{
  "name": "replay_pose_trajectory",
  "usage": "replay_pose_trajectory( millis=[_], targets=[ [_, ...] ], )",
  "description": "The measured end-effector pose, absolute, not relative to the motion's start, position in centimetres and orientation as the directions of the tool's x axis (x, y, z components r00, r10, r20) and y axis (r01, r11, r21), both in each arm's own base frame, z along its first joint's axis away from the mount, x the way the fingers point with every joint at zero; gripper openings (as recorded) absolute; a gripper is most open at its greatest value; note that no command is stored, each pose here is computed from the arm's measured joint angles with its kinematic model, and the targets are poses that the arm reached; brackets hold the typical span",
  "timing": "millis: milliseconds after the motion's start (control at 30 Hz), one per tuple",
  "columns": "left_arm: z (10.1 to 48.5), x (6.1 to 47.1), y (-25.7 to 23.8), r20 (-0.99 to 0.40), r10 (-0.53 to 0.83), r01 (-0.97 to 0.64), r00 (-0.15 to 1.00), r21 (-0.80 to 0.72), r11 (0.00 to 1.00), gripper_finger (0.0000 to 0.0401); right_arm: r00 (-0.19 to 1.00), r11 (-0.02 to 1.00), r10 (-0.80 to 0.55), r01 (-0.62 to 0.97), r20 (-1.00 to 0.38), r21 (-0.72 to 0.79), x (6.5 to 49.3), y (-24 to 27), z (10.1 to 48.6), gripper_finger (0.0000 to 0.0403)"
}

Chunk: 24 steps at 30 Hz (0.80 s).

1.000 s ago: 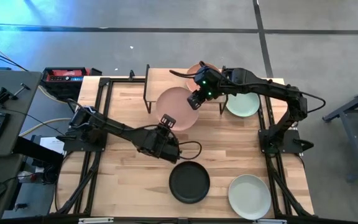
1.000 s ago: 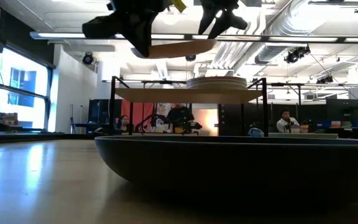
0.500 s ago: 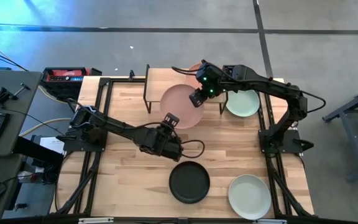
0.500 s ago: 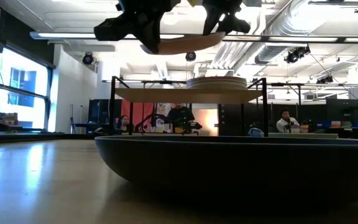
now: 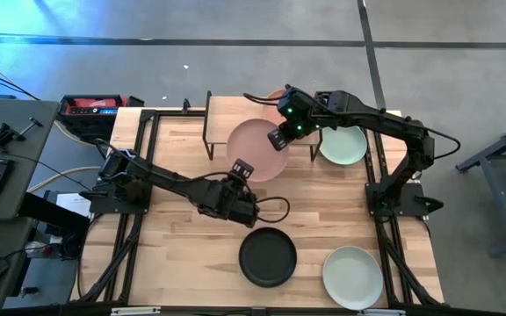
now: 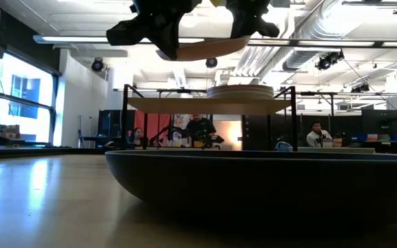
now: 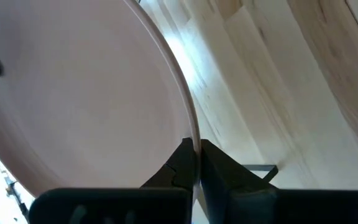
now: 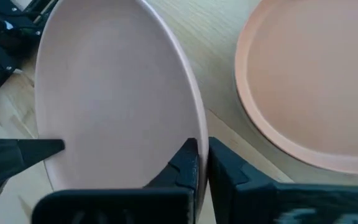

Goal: Place and stack plates onto a shelf
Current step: Put the pink plate on the shelf

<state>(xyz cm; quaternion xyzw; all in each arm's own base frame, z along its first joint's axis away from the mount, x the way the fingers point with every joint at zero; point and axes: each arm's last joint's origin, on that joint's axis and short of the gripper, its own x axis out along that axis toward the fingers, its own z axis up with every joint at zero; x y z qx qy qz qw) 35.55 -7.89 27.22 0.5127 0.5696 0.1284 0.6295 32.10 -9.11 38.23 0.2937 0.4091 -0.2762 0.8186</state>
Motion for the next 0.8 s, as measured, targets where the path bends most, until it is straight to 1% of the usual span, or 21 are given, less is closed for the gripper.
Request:
replay_pose_trajectory(
  millis=[300, 533, 633, 700, 800],
  targets=[
    [27.19, 35.92, -6.94, -0.605, 0.735, 0.367, 0.307, 0.788, 0.495, 0.0028, 0.468, 0.63, -0.228, 0.74, -0.854, 0.237, 31.74, -9.0, 38.0, 0.0001],
    [26.89, 35.98, -7.0, -0.716, 0.631, 0.331, 0.3, 0.698, 0.635, 0.0065, 0.457, 0.611, -0.228, 0.755, -0.86, 0.239, 31.7, -8.93, 37.91, 0.0],
    [26.86, 36.0, -7.17, -0.736, 0.606, 0.283, 0.303, 0.676, 0.68, 0.0083, 0.441, 0.596, -0.233, 0.769, -0.867, 0.231, 31.58, -8.95, 37.81, 0.0],
    [26.88, 35.91, -7.35, -0.726, 0.617, 0.246, 0.304, 0.685, 0.686, 0.0093, 0.435, 0.589, -0.235, 0.775, -0.869, 0.228, 31.52, -9.0, 37.79, 0.0],
    [26.98, 35.76, -7.66, -0.687, 0.657, 0.213, 0.31, 0.724, 0.656, 0.0102, 0.422, 0.584, -0.24, 0.782, -0.874, 0.218, 31.41, -9.0, 37.73, 0.0]
  ],
)
